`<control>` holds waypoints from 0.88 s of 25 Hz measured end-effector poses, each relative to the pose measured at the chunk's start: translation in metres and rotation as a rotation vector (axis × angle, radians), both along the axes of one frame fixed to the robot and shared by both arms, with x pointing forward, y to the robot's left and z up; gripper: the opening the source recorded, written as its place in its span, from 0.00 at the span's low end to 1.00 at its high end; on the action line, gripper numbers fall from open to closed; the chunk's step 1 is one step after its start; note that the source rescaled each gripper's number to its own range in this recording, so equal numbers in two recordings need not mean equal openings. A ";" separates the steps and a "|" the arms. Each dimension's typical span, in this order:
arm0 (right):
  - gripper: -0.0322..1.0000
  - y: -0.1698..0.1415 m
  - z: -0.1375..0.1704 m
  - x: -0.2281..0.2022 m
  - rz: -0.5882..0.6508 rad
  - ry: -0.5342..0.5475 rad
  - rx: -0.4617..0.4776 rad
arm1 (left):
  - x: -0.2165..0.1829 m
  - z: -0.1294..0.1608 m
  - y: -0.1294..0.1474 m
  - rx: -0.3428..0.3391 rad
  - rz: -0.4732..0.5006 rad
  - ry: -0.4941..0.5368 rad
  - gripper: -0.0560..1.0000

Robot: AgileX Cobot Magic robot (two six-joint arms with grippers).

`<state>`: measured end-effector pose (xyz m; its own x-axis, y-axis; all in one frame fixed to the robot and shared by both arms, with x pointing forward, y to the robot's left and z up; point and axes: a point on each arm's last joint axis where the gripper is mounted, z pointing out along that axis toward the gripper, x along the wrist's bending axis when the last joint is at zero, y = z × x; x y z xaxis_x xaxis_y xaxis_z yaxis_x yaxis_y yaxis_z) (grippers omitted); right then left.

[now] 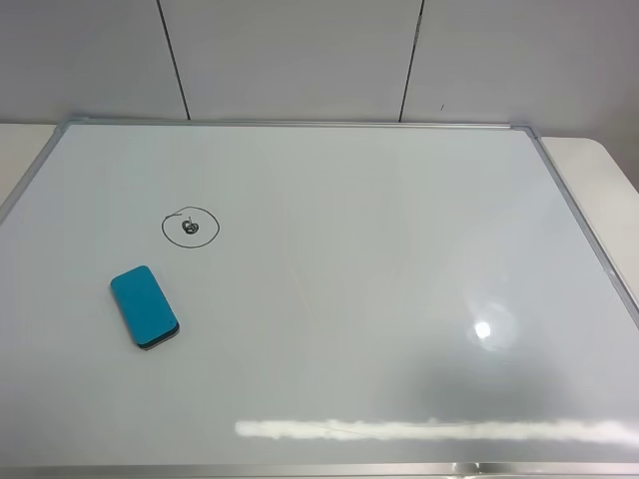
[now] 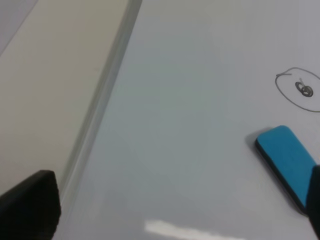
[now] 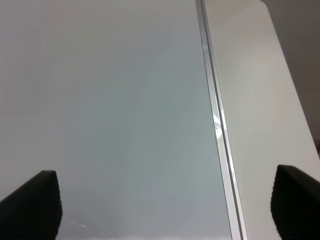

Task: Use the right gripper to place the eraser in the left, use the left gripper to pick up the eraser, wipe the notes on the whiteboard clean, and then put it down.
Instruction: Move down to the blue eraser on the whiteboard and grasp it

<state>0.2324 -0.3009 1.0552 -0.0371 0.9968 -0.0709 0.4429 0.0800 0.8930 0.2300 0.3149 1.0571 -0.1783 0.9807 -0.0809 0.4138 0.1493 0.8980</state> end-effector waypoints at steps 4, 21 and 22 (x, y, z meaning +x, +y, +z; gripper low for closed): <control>0.83 0.000 0.000 0.000 0.000 0.000 0.000 | 0.000 0.000 0.000 0.000 0.000 0.000 1.00; 0.83 0.000 0.000 0.000 0.000 0.000 0.000 | 0.001 0.000 0.000 -0.002 -0.001 0.008 1.00; 0.83 0.000 0.000 0.000 0.000 0.000 0.000 | 0.002 0.000 0.000 -0.003 0.001 0.026 1.00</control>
